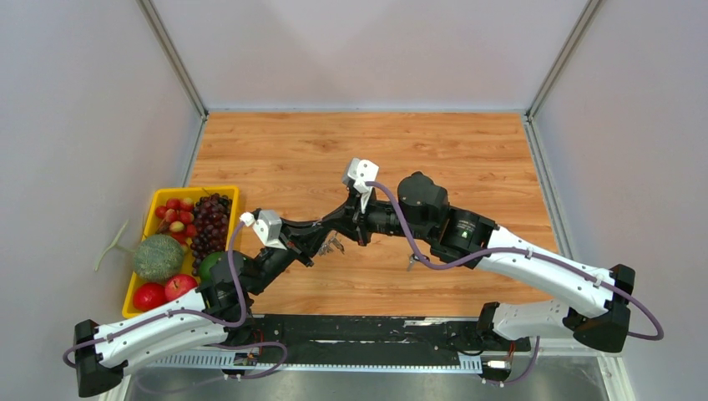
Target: Put the keys on the keyring
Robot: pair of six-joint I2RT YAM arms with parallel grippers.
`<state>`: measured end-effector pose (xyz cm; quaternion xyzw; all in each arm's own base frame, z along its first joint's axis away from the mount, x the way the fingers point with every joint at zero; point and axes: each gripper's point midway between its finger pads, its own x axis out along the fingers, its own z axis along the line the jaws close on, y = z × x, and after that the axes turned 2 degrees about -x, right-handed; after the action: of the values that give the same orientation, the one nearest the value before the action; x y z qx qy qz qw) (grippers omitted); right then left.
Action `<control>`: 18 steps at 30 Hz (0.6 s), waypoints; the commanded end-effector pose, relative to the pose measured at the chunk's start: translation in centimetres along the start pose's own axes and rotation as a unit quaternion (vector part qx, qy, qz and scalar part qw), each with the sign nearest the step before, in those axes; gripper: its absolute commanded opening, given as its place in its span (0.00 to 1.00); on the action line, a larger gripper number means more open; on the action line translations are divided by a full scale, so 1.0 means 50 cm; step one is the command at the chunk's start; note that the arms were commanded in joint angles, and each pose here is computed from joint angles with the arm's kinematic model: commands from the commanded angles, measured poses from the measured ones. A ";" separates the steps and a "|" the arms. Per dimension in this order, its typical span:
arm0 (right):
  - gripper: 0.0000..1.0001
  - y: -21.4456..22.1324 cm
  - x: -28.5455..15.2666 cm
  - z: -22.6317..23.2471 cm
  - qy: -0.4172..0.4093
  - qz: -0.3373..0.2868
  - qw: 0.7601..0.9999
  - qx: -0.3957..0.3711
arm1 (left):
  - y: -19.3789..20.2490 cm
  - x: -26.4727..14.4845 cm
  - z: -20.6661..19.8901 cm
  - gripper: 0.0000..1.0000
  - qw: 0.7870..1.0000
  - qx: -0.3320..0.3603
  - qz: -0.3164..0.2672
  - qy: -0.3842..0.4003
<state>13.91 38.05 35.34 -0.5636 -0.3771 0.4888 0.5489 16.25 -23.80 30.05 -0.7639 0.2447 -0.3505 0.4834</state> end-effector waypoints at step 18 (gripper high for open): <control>0.00 -0.096 -0.013 -0.007 0.083 0.001 0.996 0.034 | -0.038 0.021 -0.034 0.53 0.999 0.041 0.016 0.032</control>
<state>13.75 38.44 38.34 -0.5810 -0.3456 0.4724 0.5656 16.12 -24.55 31.31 -0.7418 0.2525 -0.3643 0.5031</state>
